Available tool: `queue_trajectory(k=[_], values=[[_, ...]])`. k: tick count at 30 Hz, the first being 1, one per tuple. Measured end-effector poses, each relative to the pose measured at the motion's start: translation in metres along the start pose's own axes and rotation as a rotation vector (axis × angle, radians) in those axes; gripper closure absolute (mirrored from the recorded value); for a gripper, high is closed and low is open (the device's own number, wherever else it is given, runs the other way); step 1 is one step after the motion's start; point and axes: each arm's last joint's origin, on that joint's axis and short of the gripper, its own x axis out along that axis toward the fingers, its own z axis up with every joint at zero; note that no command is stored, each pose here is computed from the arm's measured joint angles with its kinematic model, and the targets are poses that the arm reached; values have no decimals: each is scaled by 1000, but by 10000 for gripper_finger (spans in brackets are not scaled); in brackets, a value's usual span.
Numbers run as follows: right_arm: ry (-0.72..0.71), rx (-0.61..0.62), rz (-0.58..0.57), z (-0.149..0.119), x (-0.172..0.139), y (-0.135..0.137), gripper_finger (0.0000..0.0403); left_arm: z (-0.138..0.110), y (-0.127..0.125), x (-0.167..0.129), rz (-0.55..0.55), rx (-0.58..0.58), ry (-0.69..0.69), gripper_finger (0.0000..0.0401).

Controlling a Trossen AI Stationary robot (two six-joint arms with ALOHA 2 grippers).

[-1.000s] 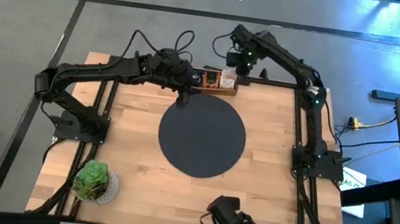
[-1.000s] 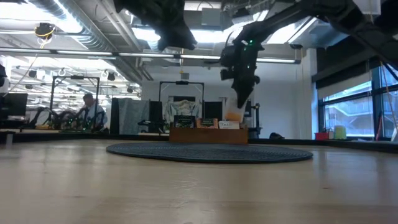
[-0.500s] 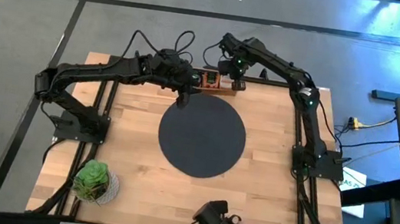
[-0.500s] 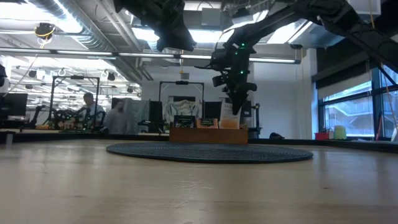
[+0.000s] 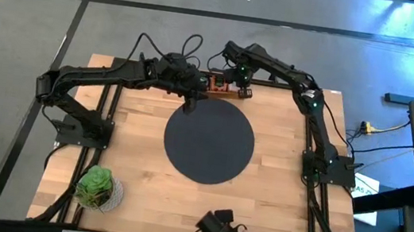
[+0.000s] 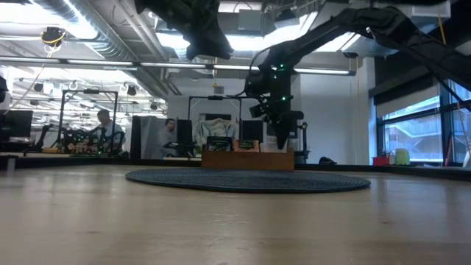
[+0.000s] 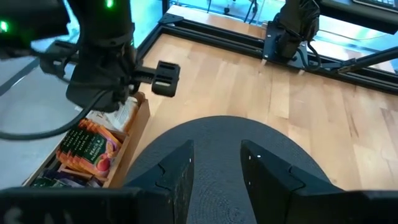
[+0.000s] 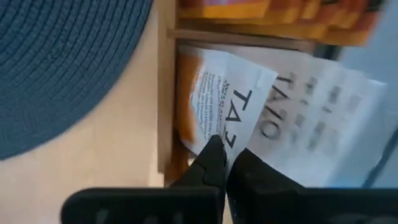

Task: Pick & Place Tea
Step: Put the white tea bag into the right section of the wooden organizer

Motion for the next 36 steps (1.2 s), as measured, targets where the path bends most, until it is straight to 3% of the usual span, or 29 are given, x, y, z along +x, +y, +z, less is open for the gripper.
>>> queue_trajectory(k=[12, 26, 36], values=[[20, -1, 31, 10, 15, 7, 388, 0, -2, 0, -6, 9, 3, 274], [81, 43, 24, 7, 14, 8, 288, 0, -2, 0, -5, 21, 4, 274], [14, 92, 17, 3, -13, 11, 278, -2, -1, 0, 1, 30, 17, 274]])
